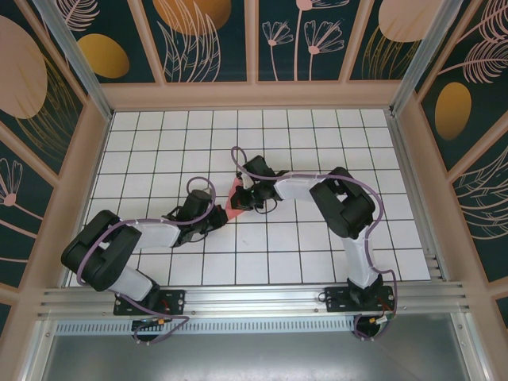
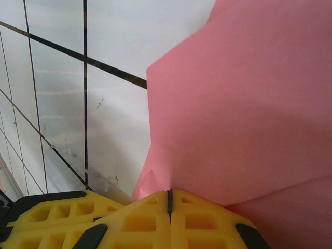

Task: Fold a paper plane with a square sheet of paper (pick it up from the middle)
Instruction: Fourth fold the wing at the center of the table.

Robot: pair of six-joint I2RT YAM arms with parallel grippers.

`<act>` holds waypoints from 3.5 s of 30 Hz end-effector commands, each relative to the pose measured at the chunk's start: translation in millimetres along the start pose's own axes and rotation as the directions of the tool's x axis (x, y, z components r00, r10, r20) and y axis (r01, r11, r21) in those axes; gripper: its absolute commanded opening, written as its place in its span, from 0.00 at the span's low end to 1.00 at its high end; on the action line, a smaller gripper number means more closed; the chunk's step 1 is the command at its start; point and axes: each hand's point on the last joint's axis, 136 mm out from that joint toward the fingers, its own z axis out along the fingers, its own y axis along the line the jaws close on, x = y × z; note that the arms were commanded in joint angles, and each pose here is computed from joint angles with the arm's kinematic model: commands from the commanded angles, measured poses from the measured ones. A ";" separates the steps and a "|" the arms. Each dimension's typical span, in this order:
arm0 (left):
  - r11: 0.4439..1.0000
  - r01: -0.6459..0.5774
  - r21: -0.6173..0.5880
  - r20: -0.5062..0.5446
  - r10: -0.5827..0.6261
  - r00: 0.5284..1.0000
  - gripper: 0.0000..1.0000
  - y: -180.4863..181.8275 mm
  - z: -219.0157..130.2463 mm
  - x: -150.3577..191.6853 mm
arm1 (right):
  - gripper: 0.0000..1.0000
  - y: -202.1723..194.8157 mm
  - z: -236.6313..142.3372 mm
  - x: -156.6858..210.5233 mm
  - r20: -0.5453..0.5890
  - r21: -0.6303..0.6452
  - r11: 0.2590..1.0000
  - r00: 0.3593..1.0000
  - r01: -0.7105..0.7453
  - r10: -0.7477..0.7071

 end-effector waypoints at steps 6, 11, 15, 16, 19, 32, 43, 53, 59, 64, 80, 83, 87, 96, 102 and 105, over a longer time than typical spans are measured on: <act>0.999 0.023 -0.042 -0.057 -0.025 0.998 0.00 16.5 3.2 16.3 | 0.06 14.5 7.7 25.0 -0.099 -0.063 0.996 0.993 0.057 -0.063; 0.999 0.015 -0.044 -0.076 -0.019 0.997 0.00 18.4 3.1 20.8 | 0.06 -9.8 12.0 10.9 -0.064 0.035 0.998 0.997 0.045 -0.042; 0.998 0.001 -0.058 -0.104 -0.007 0.995 0.00 23.4 1.3 28.2 | 0.06 -31.1 6.7 -12.7 0.000 0.077 0.997 1.000 0.014 -0.014; 0.998 -0.002 -0.064 -0.112 -0.005 0.994 0.00 25.5 0.8 30.2 | 0.06 -35.1 4.8 -17.7 0.012 0.081 0.997 1.000 0.005 -0.006; 0.997 -0.011 -0.072 -0.133 0.001 0.991 0.00 29.1 -0.7 35.8 | 0.06 -44.8 -1.4 -33.9 0.052 0.090 0.996 0.999 -0.007 0.002; 0.997 -0.027 -0.078 -0.173 0.013 0.985 0.00 34.1 -0.3 45.1 | 0.06 -76.4 -19.5 -81.5 0.148 0.127 0.990 0.988 -0.062 0.043; 0.997 -0.033 -0.066 -0.181 0.020 0.983 0.00 31.6 -0.4 46.1 | 0.06 -114.1 -39.9 -122.0 0.239 0.145 0.980 0.966 -0.139 0.101; 0.998 -0.037 -0.060 -0.182 0.025 0.983 0.00 29.6 -0.5 44.7 | 0.07 -123.5 -59.6 -152.8 0.296 0.154 0.976 0.950 -0.154 0.103; 0.999 -0.054 -0.010 -0.124 0.052 0.991 0.00 7.7 -7.1 25.3 | 0.07 -113.5 -59.1 -146.6 0.266 0.130 0.982 0.959 -0.138 0.099; 0.994 -0.073 0.078 0.020 0.072 0.997 0.06 -33.3 -20.8 -15.8 | 0.07 -104.8 -37.7 -99.9 0.178 0.126 0.984 0.979 -0.124 0.101; 0.993 -0.039 0.112 -0.007 0.040 0.999 0.13 -45.7 14.2 -24.3 | 0.07 -46.6 -20.1 -15.5 0.074 0.077 0.994 0.995 -0.075 0.069; 0.997 -0.024 0.076 -0.056 0.029 0.998 0.08 -32.6 19.7 -11.3 | 0.07 -47.5 -19.1 -18.2 0.075 0.078 0.995 0.995 -0.068 0.062; 1.000 -0.030 0.000 -0.101 0.030 0.994 0.05 -12.7 21.7 1.4 | 0.07 -51.1 -20.2 -24.6 0.085 0.078 0.995 0.995 -0.067 0.061; 0.990 -0.061 -0.125 -0.183 0.037 0.982 0.02 21.6 21.9 23.5 | 0.07 -70.9 -40.1 -62.6 0.167 0.073 0.992 0.982 -0.107 0.094; 0.991 -0.068 -0.116 -0.180 0.047 0.982 0.02 18.2 22.5 21.1 | 0.07 -83.4 -55.8 -93.0 0.236 0.110 0.985 0.966 -0.132 0.103; 0.994 -0.070 -0.088 -0.166 0.055 0.985 0.06 9.1 22.2 15.6 | 0.08 -70.3 -69.5 -99.0 0.267 0.112 0.988 0.961 -0.103 0.070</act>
